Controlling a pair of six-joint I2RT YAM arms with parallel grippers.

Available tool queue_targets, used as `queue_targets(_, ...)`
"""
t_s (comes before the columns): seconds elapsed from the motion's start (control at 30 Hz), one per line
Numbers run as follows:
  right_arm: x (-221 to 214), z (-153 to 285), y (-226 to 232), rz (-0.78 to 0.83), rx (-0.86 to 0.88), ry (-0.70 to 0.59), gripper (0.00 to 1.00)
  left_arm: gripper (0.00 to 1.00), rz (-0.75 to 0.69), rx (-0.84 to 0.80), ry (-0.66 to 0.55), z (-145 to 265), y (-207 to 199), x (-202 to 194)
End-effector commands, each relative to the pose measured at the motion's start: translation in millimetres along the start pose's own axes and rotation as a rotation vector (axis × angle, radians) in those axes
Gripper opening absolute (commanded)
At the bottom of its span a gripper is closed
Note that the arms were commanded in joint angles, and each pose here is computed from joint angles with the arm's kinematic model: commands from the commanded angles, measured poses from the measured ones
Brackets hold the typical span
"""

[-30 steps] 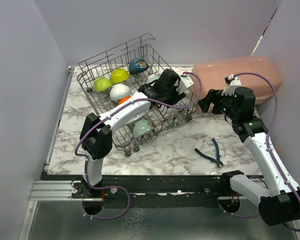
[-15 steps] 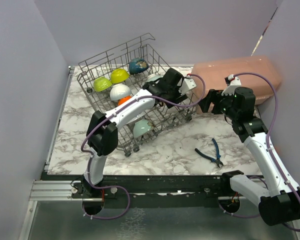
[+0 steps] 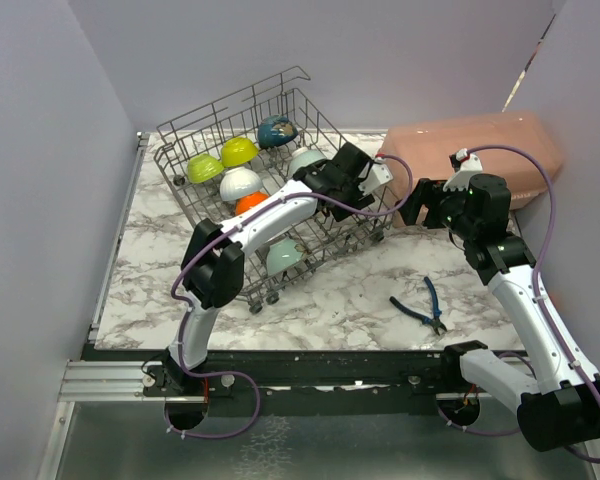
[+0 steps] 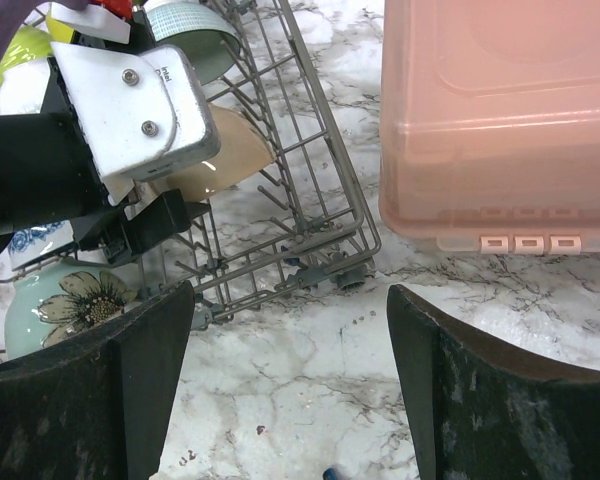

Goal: Load the bowls into the dish rack
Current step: Turn the bowl upside down on the dish rack, then reset both arms

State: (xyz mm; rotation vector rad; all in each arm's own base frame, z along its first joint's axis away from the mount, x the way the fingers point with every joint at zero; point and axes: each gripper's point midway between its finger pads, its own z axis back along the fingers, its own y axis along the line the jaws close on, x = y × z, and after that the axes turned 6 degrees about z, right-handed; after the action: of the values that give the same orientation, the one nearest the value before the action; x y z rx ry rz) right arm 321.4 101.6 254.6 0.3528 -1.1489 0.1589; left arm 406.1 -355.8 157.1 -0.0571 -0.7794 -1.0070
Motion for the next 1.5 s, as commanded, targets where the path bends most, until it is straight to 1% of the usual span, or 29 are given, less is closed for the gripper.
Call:
queue_targets(0.0,3,0,0,0.016,0.006,-0.006,0.82,0.64,0.125,0.015,0.080,10,-8,-18)
queue_targets(0.2,4,1,1,0.017,0.010,-0.010,0.82,0.98,0.194,0.124,-0.109,49,21,25)
queue_targets(0.33,4,2,1,0.015,0.010,-0.009,0.82,0.99,0.233,0.149,-0.220,78,32,46)
queue_targets(0.47,2,3,1,0.001,0.005,-0.006,0.83,0.99,0.269,0.167,-0.279,103,39,52)
queue_targets(0.57,-4,4,-1,-0.013,-0.006,0.007,0.87,0.99,0.320,0.166,-0.305,116,44,47)
queue_targets(0.63,-9,4,-2,-0.021,-0.013,0.014,0.88,0.99,0.362,0.152,-0.328,126,48,43)
queue_targets(0.7,-16,6,-4,-0.033,-0.024,0.026,0.89,0.99,0.429,0.146,-0.354,137,56,36)
queue_targets(0.8,-31,9,-8,-0.058,-0.046,0.044,0.90,0.99,0.564,0.141,-0.401,152,79,13)
queue_targets(0.9,-52,10,-13,-0.099,-0.076,0.060,0.92,0.99,0.751,0.190,-0.463,168,114,-26)
queue_targets(1.03,-80,14,-24,-0.144,-0.139,0.083,0.93,0.99,0.958,0.335,-0.497,196,155,-92)
queue_targets(1.17,-100,17,-38,-0.201,-0.223,0.091,0.93,0.99,1.160,0.560,-0.502,227,187,-167)
queue_targets(1.3,-114,20,-53,-0.227,-0.313,0.095,0.93,0.98,1.282,0.778,-0.453,250,192,-225)
queue_targets(1.47,-126,21,-69,-0.213,-0.390,0.083,0.93,0.96,1.395,1.038,-0.359,266,180,-293)
